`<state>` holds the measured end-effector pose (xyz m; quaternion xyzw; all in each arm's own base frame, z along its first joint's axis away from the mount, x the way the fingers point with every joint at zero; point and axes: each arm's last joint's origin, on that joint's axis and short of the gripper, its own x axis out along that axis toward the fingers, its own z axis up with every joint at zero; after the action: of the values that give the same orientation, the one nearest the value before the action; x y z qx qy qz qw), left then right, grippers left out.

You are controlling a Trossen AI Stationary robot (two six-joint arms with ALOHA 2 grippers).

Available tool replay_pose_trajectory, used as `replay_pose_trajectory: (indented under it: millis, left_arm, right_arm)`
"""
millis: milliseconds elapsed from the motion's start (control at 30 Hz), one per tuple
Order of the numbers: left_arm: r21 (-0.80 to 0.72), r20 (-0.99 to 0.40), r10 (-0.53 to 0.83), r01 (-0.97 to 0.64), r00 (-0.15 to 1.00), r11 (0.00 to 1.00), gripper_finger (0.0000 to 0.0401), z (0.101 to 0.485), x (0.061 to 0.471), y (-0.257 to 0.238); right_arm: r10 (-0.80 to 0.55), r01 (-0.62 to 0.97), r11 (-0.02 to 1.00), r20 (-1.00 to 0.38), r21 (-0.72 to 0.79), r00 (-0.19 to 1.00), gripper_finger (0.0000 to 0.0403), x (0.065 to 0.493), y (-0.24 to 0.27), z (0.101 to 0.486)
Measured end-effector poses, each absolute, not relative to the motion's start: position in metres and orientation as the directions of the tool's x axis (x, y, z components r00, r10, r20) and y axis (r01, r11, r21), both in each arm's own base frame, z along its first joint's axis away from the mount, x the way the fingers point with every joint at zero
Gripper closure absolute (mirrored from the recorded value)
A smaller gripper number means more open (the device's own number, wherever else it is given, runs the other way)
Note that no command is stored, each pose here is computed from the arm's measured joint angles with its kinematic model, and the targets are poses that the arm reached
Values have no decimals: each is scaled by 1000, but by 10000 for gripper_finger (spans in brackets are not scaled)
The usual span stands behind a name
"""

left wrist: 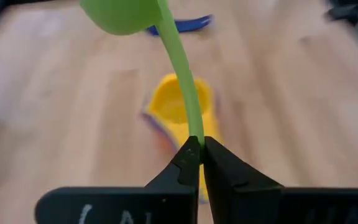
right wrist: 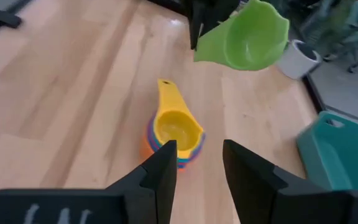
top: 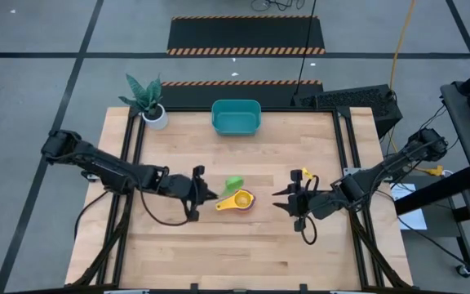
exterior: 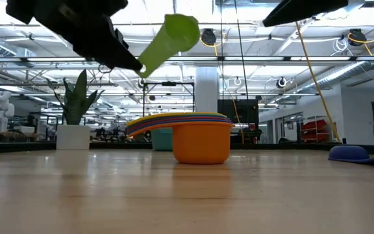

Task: Nest measuring cups in basket
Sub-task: Stack the green measuring cup on top of the yellow measuring cup

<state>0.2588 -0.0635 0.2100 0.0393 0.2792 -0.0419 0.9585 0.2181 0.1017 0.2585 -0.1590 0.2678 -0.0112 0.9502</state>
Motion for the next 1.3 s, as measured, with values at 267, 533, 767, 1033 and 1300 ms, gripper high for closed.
replay_pose_trajectory:
  millis: [267, 533, 767, 1033, 1300]
  left_arm:
    - [-109, -507, -238, 213, 829, 971, 393, 214, 256, -82]
    - [-199, -474, -277, 205, 836, 958, 396, 230, 263, -84]
    - [-239, -508, -303, 206, 806, 949, 396, 247, 268, -82]
    - [-292, -531, -319, 184, 785, 939, 395, 249, 268, -80]
    - [-353, -562, -331, 143, 758, 925, 392, 246, 266, -80]
  right_arm:
    - [-70, -101, 947, -501, -306, 863, 277, 219, 103, 260]
    - [-70, -111, 940, -502, -323, 862, 277, 219, 103, 260]
    - [-72, -118, 936, -509, -331, 858, 277, 218, 103, 259]
    - [-75, -121, 934, -517, -335, 852, 277, 218, 103, 258]
    - [-82, -126, 932, -537, -339, 840, 277, 216, 102, 256]
